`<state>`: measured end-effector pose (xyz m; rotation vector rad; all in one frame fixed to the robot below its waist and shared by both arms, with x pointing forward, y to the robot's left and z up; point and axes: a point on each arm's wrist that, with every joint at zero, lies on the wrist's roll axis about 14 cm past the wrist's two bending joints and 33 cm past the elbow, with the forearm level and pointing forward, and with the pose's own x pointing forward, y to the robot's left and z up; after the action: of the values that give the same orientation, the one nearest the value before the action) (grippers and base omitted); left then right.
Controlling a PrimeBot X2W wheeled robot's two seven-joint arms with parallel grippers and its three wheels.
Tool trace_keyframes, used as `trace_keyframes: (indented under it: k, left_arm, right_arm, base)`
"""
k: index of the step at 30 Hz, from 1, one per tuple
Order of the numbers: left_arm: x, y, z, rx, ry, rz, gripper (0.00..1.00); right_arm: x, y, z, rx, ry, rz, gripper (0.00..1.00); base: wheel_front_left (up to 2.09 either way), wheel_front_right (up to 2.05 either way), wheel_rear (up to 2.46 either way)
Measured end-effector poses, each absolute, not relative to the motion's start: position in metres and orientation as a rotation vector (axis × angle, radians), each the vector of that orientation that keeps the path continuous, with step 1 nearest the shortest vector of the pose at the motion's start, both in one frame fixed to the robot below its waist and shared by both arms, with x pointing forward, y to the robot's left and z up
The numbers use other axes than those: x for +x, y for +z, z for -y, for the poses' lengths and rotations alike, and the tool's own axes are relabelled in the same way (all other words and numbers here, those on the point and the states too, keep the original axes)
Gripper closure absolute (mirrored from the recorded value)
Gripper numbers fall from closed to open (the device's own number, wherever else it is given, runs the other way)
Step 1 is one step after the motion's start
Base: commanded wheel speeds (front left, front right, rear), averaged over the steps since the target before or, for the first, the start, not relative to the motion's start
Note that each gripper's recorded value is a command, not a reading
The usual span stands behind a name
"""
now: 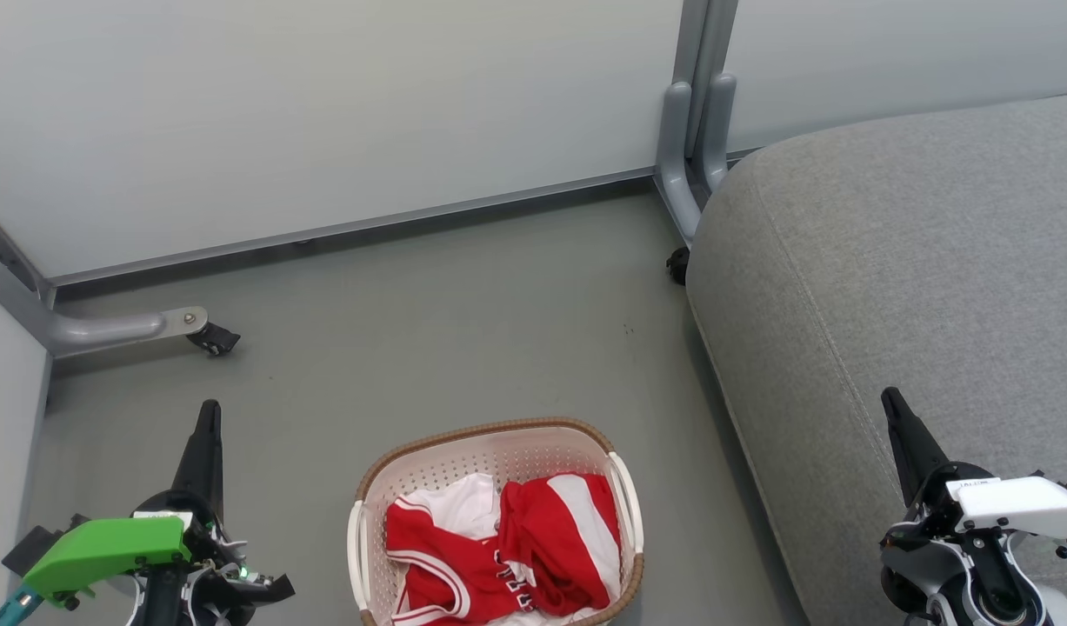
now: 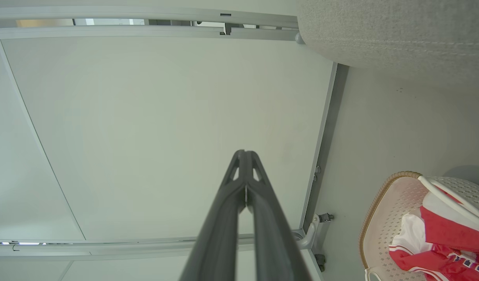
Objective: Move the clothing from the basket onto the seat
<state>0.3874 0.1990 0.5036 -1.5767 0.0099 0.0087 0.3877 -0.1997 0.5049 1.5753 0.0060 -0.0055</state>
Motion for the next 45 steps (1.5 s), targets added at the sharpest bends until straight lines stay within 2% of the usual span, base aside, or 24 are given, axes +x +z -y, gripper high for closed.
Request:
trace_keyframes:
  k: [45]
  left_arm:
    - [0.3874,0.5036,-0.1990,-1.577,0.009,-0.010,1.00]
  right_arm:
    - [0.3877,0.5048,0.1996,1.575,-0.005,-0.006,1.00]
  base:
    - [0.00,0.00,0.00]
